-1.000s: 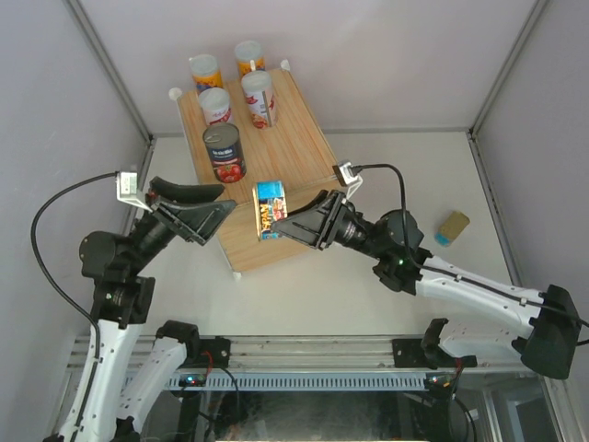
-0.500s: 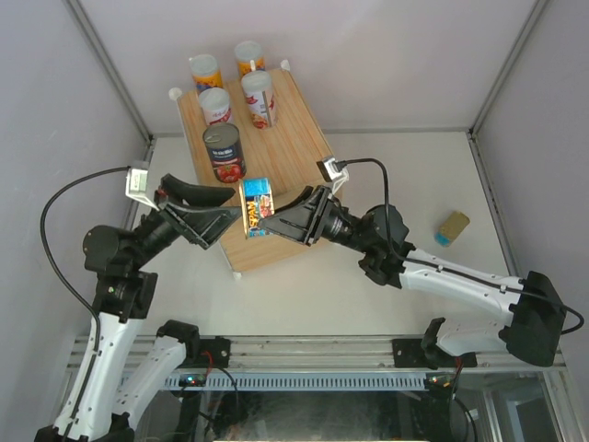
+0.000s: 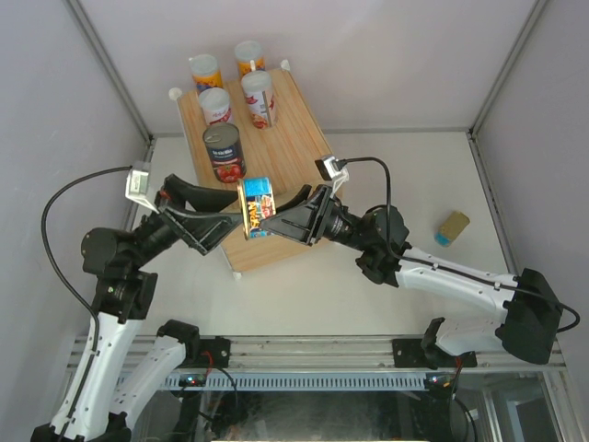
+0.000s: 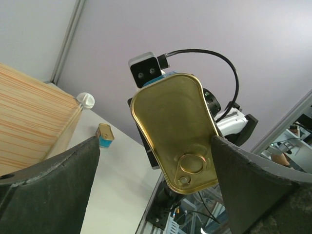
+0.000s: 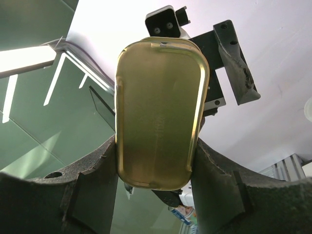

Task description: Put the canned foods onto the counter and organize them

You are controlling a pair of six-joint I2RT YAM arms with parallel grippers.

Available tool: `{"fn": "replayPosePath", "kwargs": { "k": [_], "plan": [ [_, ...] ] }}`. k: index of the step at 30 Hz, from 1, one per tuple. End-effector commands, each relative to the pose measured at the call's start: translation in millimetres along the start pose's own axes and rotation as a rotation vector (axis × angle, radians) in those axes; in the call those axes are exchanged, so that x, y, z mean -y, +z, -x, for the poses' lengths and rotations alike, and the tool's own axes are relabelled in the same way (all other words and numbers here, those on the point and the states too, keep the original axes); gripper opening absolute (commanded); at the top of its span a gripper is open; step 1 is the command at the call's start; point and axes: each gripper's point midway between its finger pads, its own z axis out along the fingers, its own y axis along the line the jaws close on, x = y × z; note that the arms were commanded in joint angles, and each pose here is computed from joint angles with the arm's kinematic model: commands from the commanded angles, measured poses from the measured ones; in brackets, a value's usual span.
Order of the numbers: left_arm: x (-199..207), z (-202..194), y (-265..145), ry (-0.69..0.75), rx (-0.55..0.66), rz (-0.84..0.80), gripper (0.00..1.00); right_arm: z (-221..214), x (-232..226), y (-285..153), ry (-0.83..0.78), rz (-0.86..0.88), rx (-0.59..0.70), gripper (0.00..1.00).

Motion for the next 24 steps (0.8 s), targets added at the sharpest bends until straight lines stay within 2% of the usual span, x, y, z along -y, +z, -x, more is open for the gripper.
{"fn": "replayPosePath", "kwargs": {
  "k": [1,24],
  "plan": [
    [38,12,-3,0.044,0.005,-0.113,1.0,15,-28,5,-0.028,0.092,0.035,0.0],
    [37,9,-1,-0.002,0.006,-0.124,0.99,11,-16,-1,-0.018,0.084,0.021,0.0]
  ]
}}
